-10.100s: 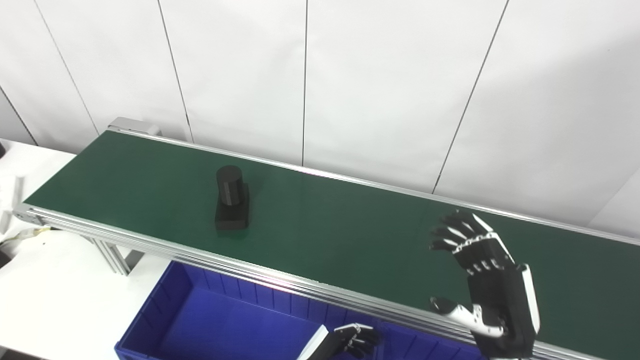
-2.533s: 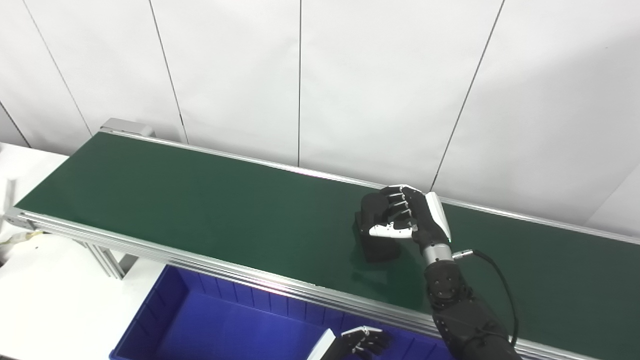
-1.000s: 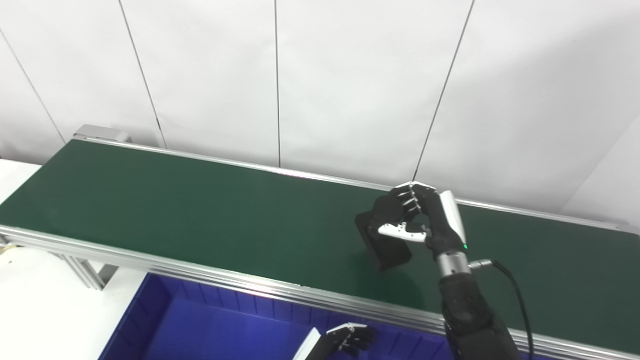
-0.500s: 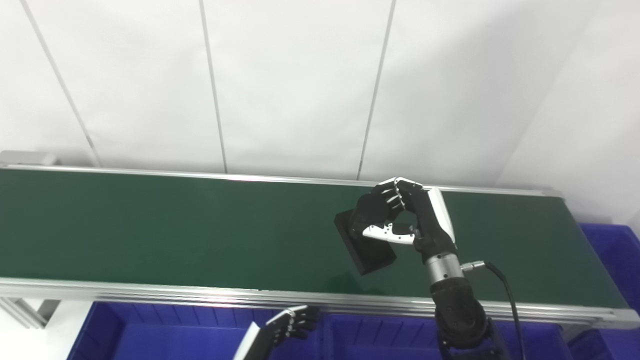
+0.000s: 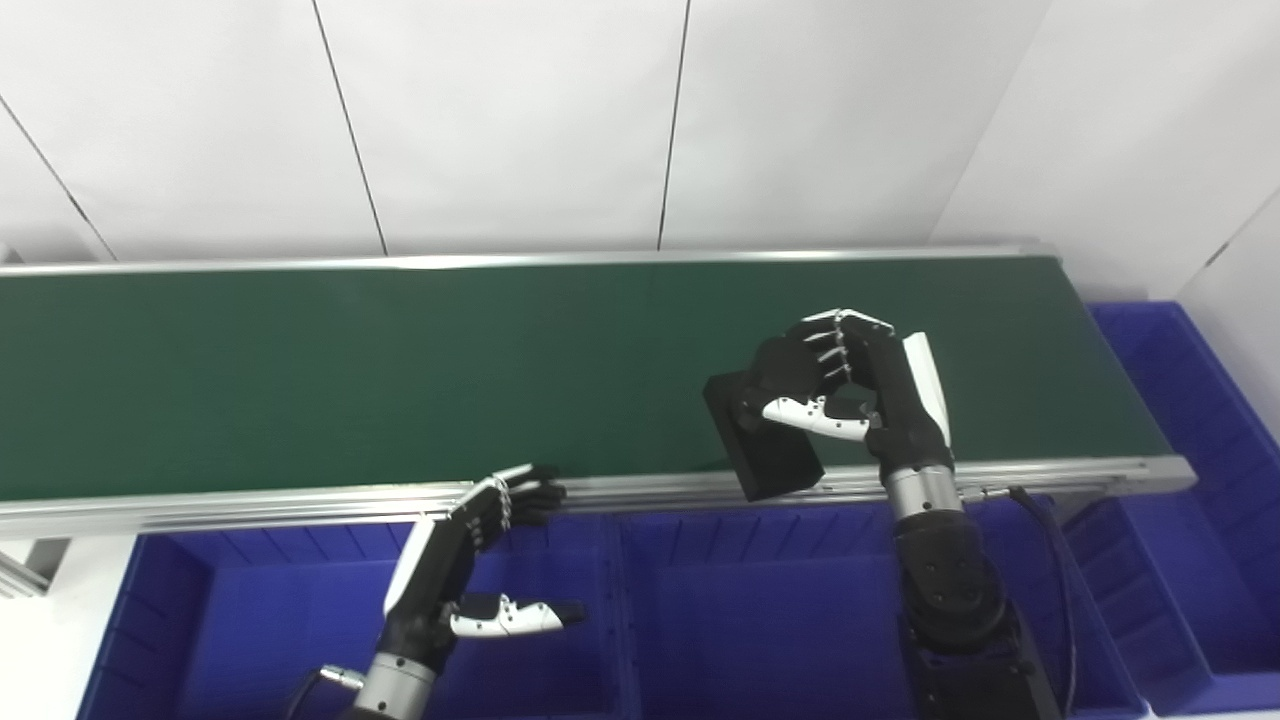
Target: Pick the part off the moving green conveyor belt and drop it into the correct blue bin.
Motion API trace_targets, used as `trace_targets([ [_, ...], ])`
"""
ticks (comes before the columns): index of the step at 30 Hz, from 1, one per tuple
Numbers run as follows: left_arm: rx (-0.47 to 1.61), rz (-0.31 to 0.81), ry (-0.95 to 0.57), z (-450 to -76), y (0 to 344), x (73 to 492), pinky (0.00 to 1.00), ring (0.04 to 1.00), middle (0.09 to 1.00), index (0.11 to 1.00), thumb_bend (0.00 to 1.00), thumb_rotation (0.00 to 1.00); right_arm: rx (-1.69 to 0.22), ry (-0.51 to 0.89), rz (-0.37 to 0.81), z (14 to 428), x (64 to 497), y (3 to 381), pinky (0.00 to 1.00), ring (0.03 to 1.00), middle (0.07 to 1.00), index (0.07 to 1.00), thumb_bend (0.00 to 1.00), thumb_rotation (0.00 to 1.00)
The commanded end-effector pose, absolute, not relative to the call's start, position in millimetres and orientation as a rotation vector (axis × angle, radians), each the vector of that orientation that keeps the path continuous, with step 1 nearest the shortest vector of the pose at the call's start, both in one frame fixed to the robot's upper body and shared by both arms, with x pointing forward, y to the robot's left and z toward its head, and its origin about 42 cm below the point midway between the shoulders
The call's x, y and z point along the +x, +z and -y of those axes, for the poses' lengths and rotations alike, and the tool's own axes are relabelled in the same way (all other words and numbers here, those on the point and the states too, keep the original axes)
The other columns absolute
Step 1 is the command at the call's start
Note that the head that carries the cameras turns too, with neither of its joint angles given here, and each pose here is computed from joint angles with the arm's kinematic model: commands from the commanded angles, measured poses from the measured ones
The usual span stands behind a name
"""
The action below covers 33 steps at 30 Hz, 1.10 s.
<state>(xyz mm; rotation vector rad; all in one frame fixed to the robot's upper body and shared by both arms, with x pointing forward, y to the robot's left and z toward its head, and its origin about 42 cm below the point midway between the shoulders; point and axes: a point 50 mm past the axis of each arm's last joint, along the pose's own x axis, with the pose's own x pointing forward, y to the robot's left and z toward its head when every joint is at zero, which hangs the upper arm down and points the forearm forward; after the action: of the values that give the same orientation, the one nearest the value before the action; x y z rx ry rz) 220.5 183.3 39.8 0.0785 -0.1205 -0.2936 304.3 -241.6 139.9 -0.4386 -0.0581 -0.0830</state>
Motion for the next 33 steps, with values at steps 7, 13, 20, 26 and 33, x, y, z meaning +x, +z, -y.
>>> trace_targets([
  [7,0.03,0.212,-0.293,-190.4,60.5,227.3,0.68,0.715,0.727,0.758,0.84,0.14,-0.463,-0.176,-0.021,268.1,266.8,124.3,0.33,0.394,0.448,0.517,0.53,0.0],
  [13,0.04,0.219,-0.287,-195.1,63.5,228.5,0.67,0.71,0.731,0.762,0.82,0.15,-0.484,-0.196,-0.08,276.0,254.6,105.7,0.32,0.378,0.438,0.524,0.52,0.0],
  [20,0.034,0.217,-0.285,-198.8,65.0,228.0,0.66,0.707,0.733,0.767,0.82,0.14,-0.497,-0.215,-0.145,283.6,245.3,83.2,0.34,0.41,0.456,0.506,0.53,0.0],
  [26,0.037,0.218,-0.286,-199.0,65.9,228.9,0.66,0.704,0.729,0.763,0.82,0.14,-0.521,-0.21,-0.193,284.4,238.0,65.1,0.35,0.414,0.464,0.499,0.53,0.0],
  [33,0.04,0.22,-0.284,-198.9,66.6,228.3,0.66,0.707,0.73,0.762,0.82,0.14,-0.567,-0.19,-0.217,281.7,236.3,51.2,0.34,0.403,0.452,0.503,0.53,0.0],
])
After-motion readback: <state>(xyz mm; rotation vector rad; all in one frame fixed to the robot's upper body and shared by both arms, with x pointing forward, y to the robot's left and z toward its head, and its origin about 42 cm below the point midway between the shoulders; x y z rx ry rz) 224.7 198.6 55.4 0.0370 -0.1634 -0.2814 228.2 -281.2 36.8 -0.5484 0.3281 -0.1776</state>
